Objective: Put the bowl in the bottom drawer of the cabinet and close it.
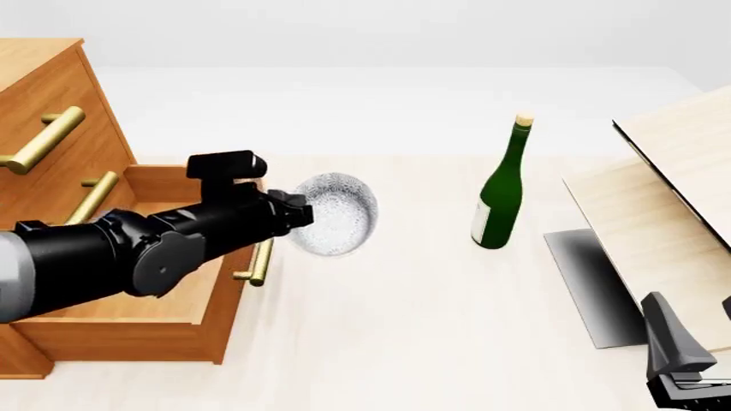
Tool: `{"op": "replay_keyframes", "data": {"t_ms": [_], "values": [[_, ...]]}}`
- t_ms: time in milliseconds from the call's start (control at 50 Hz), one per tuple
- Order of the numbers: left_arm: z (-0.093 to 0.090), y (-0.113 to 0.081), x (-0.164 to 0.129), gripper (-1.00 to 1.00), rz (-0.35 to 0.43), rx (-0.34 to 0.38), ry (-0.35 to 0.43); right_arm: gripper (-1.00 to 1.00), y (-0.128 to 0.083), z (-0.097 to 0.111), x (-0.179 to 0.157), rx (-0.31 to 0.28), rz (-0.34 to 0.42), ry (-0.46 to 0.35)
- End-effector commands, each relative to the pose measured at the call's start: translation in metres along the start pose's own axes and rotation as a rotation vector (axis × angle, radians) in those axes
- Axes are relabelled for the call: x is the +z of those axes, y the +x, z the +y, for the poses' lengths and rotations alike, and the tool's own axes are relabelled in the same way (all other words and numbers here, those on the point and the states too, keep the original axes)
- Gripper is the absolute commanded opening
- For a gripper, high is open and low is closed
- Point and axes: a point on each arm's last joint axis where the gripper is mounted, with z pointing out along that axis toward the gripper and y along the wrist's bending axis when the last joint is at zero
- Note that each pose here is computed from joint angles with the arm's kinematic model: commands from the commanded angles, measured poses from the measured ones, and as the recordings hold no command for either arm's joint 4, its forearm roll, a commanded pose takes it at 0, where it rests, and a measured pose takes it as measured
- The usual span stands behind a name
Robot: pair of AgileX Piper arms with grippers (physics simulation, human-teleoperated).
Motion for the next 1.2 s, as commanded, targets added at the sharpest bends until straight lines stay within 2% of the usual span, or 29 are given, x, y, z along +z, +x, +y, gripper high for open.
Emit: {"op": "replay_keyframes", "data": {"t_ms": [20,620,1200], "values": [[0.002,-0.007,-0.016,-1.0,-0.027,-0.008,-0.007,1.0,0.0,0.0,0.0,0.0,0.0,0.0],[0.019,-0.018,-0.057,-1.0,-0.094,0.006,-0.059,1.0,0.0,0.0,0.0,0.0,0.0,0.0],[0.039,-0.024,-0.091,-1.0,-0.152,-0.017,-0.14,1.0,0.0,0.0,0.0,0.0,0.0,0.0]]}}
